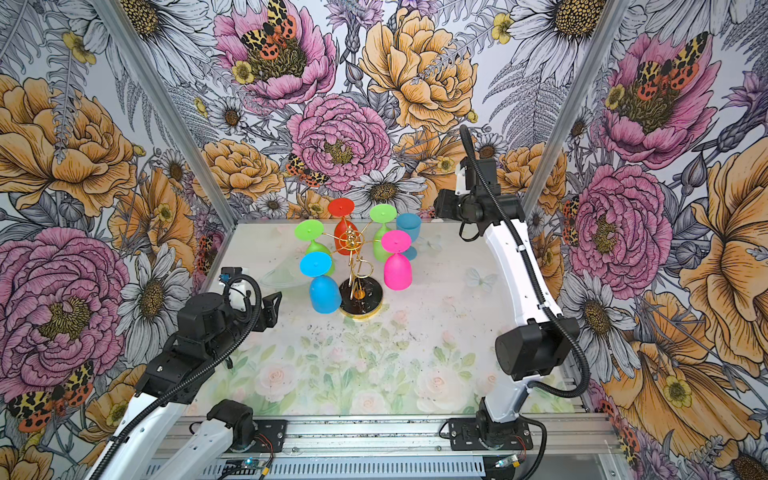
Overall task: Take the wine glass off the wine glass rack
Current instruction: 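Open the right gripper and move it back toward the pink glass, then close the right gripper on the pink glass base on the rack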
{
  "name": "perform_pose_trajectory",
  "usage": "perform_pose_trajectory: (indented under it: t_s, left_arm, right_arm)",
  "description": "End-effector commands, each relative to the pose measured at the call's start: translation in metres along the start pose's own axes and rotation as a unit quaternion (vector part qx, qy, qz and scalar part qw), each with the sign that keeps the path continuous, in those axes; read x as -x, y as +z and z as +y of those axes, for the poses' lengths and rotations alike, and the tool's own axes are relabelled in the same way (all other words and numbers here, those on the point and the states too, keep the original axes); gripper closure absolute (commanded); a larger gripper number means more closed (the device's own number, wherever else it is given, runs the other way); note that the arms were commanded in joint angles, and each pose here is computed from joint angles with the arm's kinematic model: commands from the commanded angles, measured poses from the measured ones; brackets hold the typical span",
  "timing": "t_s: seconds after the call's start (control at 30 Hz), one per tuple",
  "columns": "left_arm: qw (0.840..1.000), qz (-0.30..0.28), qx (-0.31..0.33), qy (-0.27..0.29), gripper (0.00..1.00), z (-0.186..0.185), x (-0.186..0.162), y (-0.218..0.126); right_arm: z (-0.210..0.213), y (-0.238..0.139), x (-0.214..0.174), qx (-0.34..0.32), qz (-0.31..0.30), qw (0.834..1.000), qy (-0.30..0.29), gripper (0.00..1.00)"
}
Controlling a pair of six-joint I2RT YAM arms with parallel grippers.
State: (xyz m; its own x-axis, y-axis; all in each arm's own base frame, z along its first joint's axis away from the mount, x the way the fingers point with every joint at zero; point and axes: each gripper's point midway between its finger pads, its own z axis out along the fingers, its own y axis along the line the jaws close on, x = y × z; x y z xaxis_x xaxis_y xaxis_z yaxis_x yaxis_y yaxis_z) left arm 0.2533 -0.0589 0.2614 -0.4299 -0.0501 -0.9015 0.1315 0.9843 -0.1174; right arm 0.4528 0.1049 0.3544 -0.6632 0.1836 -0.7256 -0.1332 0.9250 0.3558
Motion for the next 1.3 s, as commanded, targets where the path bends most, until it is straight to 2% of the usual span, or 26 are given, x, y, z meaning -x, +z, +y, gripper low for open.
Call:
perform_pose_trajectory:
  t_s: [0.0, 0.17, 0.37, 0.63, 0.97, 1.27]
  left_arm:
    - [0.999, -0.03, -0.022, 0.001, 0.15, -0.006, 0.019, -0.003]
    - [0.999, -0.038, -0.029, -0.004, 0.15, -0.007, 0.021, 0.001]
    - [0.998, -0.045, -0.037, -0.003, 0.14, -0.009, 0.022, 0.002]
    - [0.998, -0.049, -0.035, -0.002, 0.15, -0.009, 0.023, 0.001]
    - [0.998, -0.054, -0.036, -0.003, 0.14, -0.009, 0.024, -0.001]
    - [0.998, -0.056, -0.038, -0.002, 0.14, -0.009, 0.024, -0.003]
  right_arm:
    - [0.035, -0.006, -0.025, 0.102, 0.038, 0.994, 0.024, 0.4]
    - [0.062, -0.027, -0.036, 0.186, 0.034, 0.98, 0.057, 0.4]
    - [0.077, -0.039, -0.052, 0.239, 0.043, 0.966, 0.086, 0.41]
    - [0.086, -0.041, -0.073, 0.282, 0.062, 0.95, 0.117, 0.47]
    - [0.09, -0.034, -0.093, 0.3, 0.086, 0.94, 0.136, 0.56]
    - [0.096, -0.029, -0.094, 0.318, 0.09, 0.932, 0.151, 0.7]
